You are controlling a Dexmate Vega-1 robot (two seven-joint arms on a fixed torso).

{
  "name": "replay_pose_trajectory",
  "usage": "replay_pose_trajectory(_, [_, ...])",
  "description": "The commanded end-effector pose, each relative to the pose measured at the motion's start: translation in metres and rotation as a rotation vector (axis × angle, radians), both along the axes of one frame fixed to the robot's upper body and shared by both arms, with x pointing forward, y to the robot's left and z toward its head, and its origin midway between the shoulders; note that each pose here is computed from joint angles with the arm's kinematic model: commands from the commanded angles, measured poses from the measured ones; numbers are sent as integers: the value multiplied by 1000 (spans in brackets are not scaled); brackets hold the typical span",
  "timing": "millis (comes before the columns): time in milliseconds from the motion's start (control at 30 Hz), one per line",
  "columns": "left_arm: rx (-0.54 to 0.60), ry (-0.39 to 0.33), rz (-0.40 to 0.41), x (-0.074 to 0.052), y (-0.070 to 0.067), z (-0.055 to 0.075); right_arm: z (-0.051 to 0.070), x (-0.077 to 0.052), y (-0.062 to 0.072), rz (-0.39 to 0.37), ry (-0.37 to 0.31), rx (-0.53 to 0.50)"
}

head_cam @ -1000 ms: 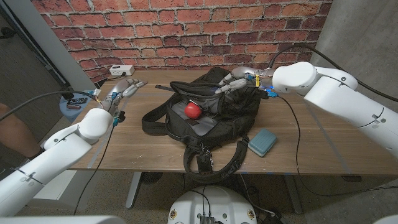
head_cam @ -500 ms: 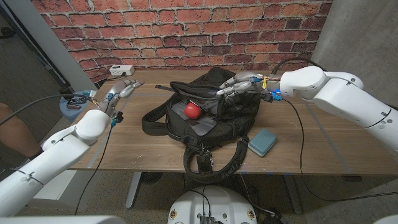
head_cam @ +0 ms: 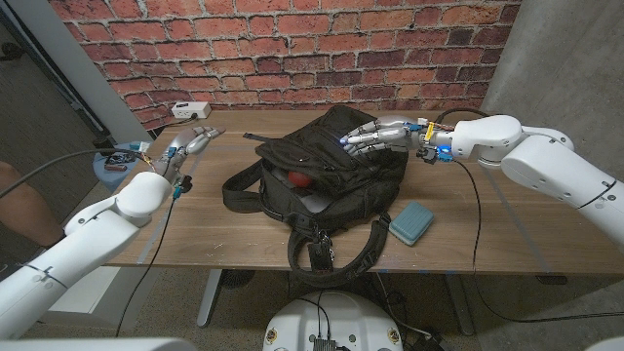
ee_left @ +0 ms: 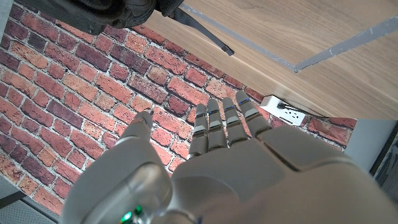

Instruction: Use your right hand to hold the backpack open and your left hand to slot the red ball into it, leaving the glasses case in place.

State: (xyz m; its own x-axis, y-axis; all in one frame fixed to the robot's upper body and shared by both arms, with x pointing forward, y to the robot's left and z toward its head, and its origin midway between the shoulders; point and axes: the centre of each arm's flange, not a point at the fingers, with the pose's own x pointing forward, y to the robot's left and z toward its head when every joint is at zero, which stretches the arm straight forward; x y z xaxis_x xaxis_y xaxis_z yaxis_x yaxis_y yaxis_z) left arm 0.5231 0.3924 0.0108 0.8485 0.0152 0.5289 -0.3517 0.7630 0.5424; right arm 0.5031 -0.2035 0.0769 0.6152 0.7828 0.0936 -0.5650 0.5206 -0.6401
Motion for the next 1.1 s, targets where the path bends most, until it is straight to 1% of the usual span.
replay_pose_trajectory(33, [-67, -7, -29, 6, 8, -7, -5, 10, -16, 27, 25, 90])
replay_pose_trajectory(233, [-120, -35, -52, 8, 12, -13, -9, 20, -23, 13, 18, 141])
replay_pose_trajectory(533, [-170, -83, -84, 10, 15, -15, -12, 31, -34, 8, -5, 213])
replay_pose_trajectory(900, [-195, -131, -119, 16, 14, -14, -10, 35, -42, 6, -44, 277])
replay_pose_trajectory(1100, [-200, -129, -125, 22, 14, -14, -7, 37, -50, 1, -71, 329])
